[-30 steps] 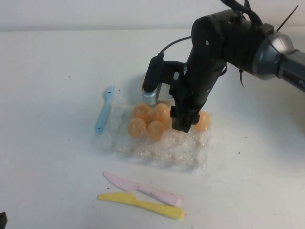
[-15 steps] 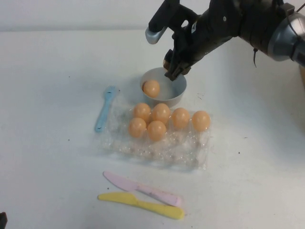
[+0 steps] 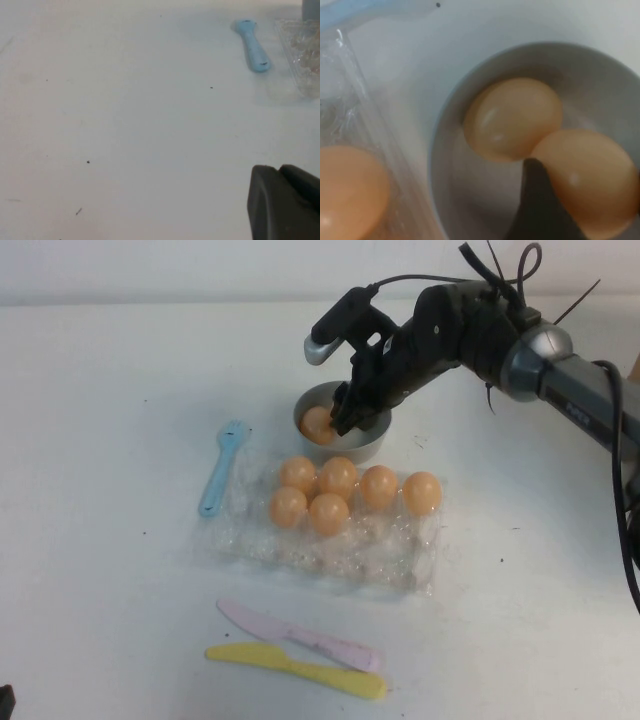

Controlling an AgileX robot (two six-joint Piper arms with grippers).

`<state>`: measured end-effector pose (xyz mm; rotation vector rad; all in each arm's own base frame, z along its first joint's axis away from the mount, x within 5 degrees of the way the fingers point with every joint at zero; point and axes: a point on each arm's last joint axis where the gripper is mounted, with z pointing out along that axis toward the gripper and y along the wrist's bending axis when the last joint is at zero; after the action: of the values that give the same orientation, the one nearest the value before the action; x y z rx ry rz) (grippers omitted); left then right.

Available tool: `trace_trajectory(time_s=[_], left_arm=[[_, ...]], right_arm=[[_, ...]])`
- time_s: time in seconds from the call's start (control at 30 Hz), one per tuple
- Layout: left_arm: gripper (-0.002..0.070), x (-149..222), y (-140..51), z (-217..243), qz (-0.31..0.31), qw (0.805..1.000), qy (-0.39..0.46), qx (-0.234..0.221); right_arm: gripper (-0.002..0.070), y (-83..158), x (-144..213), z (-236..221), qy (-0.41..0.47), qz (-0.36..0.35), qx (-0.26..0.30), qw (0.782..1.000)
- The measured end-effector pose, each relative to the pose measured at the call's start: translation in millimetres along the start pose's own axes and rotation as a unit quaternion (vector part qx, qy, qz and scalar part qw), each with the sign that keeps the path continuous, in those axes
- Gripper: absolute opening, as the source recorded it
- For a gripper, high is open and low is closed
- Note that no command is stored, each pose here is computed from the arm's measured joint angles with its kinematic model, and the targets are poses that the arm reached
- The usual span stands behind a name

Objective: Take an egg out of the egg box

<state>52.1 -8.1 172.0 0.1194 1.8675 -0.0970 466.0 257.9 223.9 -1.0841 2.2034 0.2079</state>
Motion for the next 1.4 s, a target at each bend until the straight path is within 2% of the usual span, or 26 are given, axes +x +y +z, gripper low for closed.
trace_trajectory(time_s=[0.2,0.4,0.47,0.5,0.63,0.7,0.8,0.97,1.1,1.4], left_arm=[[-0.0003,0,0.0,0,0.0,1.0,0.0,0.0],[-0.0003,0,0.0,0,0.0,1.0,0.0,0.0],[-0.0003,0,0.0,0,0.0,1.0,0.0,0.0],[-0.0003,0,0.0,0,0.0,1.0,0.0,0.0],[-0.0003,0,0.0,0,0.0,1.0,0.0,0.0],[-0.0003,0,0.0,0,0.0,1.0,0.0,0.0],[-0.0003,0,0.0,0,0.0,1.0,0.0,0.0],[-0.0003,0,0.0,0,0.0,1.0,0.0,0.0],[-0.0003,0,0.0,0,0.0,1.0,0.0,0.0],[-0.0003,0,0.0,0,0.0,1.0,0.0,0.0]], right_arm=[[0.0393,-2,2,3,0.001,0.01,-0.007,1.0],[0.0399,-3,-2,-11,0.008,0.008,-0.011,1.0],[0.0372,-3,-6,-23,0.01,0.013,-0.014,1.0],[0.0337,-2,-9,-31,0.01,0.02,-0.015,1.0],[0.0088,2,-21,-67,-0.015,0.05,-0.024,0.998],[0.0029,5,-22,-84,-0.034,0.065,-0.022,0.997],[-0.0001,13,-18,-105,-0.073,0.081,-0.005,0.994],[-0.0013,39,6,-141,-0.167,0.099,0.039,0.98],[-0.0015,59,33,-200,-0.253,0.103,0.077,0.959],[-0.0015,89,94,-301,-0.331,0.098,0.096,0.934]])
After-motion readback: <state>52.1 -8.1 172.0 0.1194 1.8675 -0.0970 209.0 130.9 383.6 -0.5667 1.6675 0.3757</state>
